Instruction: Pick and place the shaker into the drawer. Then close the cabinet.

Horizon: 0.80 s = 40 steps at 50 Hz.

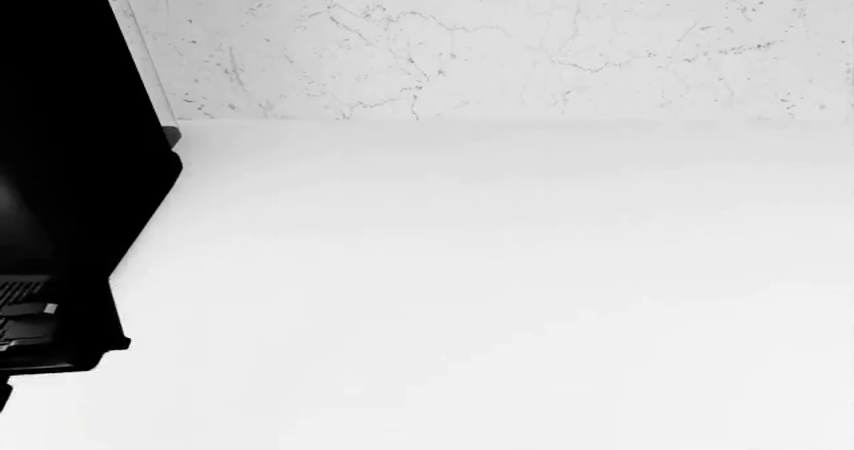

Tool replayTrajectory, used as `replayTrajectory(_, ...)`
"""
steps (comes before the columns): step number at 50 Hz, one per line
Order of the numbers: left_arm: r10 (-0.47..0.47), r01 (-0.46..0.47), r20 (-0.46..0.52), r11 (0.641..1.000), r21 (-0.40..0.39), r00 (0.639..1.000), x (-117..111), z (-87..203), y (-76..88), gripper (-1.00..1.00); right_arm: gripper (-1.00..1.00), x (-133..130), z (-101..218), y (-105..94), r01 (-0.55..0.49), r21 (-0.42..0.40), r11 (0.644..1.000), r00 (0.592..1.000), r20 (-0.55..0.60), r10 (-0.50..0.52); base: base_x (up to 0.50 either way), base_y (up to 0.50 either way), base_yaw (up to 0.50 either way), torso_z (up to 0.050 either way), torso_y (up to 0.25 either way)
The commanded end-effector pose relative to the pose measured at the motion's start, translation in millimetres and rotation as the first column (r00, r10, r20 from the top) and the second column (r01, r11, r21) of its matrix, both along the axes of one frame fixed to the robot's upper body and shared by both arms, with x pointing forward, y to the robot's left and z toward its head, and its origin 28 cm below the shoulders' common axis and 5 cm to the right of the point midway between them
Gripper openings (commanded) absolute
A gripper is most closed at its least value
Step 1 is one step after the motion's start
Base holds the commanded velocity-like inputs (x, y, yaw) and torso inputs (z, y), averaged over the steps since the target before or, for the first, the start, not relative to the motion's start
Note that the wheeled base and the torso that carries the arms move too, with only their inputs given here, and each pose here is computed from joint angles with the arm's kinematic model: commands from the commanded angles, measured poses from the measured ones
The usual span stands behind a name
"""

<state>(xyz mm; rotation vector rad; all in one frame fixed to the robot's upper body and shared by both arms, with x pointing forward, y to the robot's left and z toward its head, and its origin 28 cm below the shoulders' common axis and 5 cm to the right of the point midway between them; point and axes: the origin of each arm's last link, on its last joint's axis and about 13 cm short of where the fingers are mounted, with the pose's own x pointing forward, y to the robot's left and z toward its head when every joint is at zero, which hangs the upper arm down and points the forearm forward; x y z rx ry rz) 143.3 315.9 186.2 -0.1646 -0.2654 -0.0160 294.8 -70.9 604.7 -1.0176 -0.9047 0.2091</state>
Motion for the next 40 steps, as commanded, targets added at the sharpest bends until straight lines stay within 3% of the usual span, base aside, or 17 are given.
replayTrajectory(1,-0.013,0.013,-0.001,1.0,-0.008,1.0,-3,3,-3.5,1.0,1.0,46,-44,-8.9,0.179,-0.056,0.982,0.933,-0.308,-0.187,0.01,0.01,0.01,0.0,0.0)
replayTrajectory(4,-0.025,0.026,0.03,1.0,-0.011,0.999,1,11,-5.2,1.0,1.0,28,-25,-11.3,0.076,0.227,0.971,0.961,-0.276,-0.011,0.02,0.01,0.01,0.0,0.0)
replayTrajectory(5,-0.035,0.035,0.041,0.999,-0.011,0.999,3,14,-6.5,1.0,1.0,21,-18,-16.9,0.016,0.383,0.924,0.97,-0.232,0.079,0.02,0.01,0.01,0.0,0.0)
replayTrajectory(6,-0.044,0.045,0.05,0.999,-0.008,0.998,5,16,-7.8,1.0,1.0,19,-16,-23.5,0.011,0.46,0.888,0.975,-0.202,0.093,0.01,0.01,0.01,0.0,0.0)
replayTrajectory(8,-0.063,0.063,0.063,0.998,-0.004,0.996,8,21,-10.3,1.0,1.0,0,-3,-35.7,-0.111,0.585,0.803,0.951,-0.171,0.257,0.0,0.0,0.0,0.005,0.0)
replayTrajectory(9,-0.072,0.072,0.069,0.997,-0.003,0.995,10,23,-11.7,1.0,1.0,-4,-8,-48.9,-0.115,0.639,0.76,0.942,-0.172,0.287,0.0,0.0,0.0,0.0,0.0)
replayTrajectory(11,-0.093,0.094,0.08,0.996,-0.001,0.992,13,26,-15.2,1.0,1.0,7,-53,-84.0,0.036,0.741,0.671,0.904,-0.311,0.295,0.0,0.0,0.0,0.0,0.0)
replayTrajectory(12,-0.103,0.103,0.086,0.995,0.002,0.991,14,28,-17.0,1.0,1.0,-4,-59,-88.9,0.022,0.758,0.652,0.9,-0.299,0.317,0.0,0.0,0.0,0.0,0.0)
replayTrajectory(14,-0.121,0.121,0.096,0.993,0.005,0.988,16,31,-20.6,1.0,1.0,-42,-60,-89.9,-0.068,0.744,0.665,0.919,-0.214,0.332,0.0,0.0,0.0,0.0,0.0)
replayTrajectory(19,-0.164,0.164,0.112,0.986,0.006,0.98,20,37,-29.1,1.0,1.0,-139,-100,-75.4,-0.23,0.579,0.782,0.963,0.02,0.268,0.0,0.0,0.0,0.0,0.0)
replayTrajectory(23,-0.185,0.186,0.118,0.983,0.004,0.976,20,38,-33.3,1.0,1.0,-155,-135,-79.3,-0.179,0.593,0.785,0.976,0.009,0.215,0.0,0.0,0.0,0.0,0.0)
replayTrajectory(26,-0.191,0.192,0.122,0.981,0.002,0.974,19,39,-34.3,1.0,1.0,-166,-155,-82.7,-0.133,0.643,0.754,0.988,0.022,0.155,0.0,0.0,0.0,0.0,0.0)
replayTrajectory(28,-0.194,0.196,0.125,0.981,0.002,0.973,18,40,-34.7,1.0,1.0,-175,-172,-79.6,-0.13,0.616,0.777,0.985,-0.009,0.172,0.0,0.0,0.0,0.0,0.0)
replayTrajectory(30,-0.198,0.2,0.127,0.98,0.003,0.972,18,40,-35.3,1.0,1.0,-177,-184,-79.4,-0.103,0.625,0.774,0.987,-0.029,0.155,0.0,0.0,0.0,0.0,0.0)
replayTrajectory(40,-0.202,0.203,0.117,0.979,0.005,0.972,16,34,-35.6,1.0,1.0,-177,-201,-82.9,-0.045,0.67,0.741,0.995,-0.038,0.095,0.0,0.23,0.0,0.0,0.0)
